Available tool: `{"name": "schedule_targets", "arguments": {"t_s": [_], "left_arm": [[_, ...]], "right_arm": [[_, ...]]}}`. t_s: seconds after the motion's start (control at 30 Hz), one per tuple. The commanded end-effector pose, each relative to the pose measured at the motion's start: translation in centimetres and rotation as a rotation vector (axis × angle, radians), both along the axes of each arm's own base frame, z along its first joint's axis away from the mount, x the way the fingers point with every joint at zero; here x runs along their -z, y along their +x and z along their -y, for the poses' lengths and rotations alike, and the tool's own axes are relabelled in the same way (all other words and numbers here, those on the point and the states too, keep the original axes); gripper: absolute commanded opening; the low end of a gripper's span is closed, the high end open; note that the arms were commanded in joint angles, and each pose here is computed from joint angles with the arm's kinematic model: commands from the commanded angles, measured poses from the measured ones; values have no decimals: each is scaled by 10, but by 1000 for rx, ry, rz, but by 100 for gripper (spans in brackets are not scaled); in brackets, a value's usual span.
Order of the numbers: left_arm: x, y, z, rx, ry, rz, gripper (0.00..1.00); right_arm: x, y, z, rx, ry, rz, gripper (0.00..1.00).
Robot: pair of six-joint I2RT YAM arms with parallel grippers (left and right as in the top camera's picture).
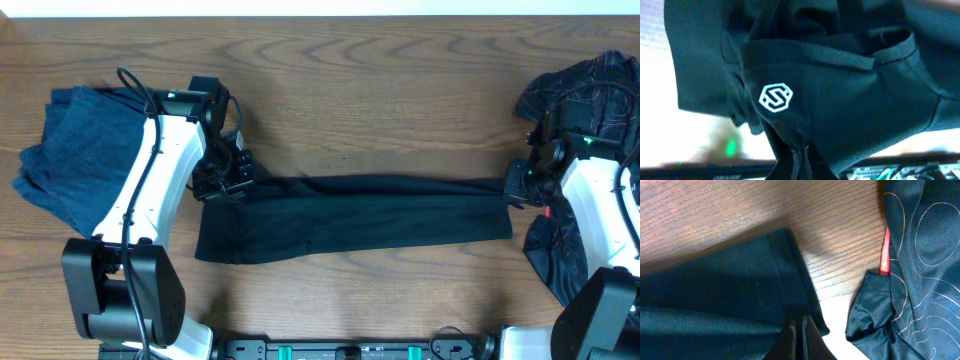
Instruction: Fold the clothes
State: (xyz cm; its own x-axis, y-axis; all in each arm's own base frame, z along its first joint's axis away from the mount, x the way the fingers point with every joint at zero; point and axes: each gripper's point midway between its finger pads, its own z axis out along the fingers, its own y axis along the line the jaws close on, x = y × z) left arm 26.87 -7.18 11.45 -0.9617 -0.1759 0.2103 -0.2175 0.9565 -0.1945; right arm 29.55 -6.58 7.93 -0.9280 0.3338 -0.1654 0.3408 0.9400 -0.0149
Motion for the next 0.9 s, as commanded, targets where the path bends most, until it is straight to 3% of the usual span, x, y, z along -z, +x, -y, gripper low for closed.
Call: {"name": "schedule_targets", "arguments": {"t_s": [0.0,0.87], "left_arm": [[-6,-7,-6,44,17,-4,6],[-2,-71,-13,50,45,-273,6]], "right_arm": [[-5,0,2,11,-25,13,1],[-5,0,2,11,-26,14,1]]}}
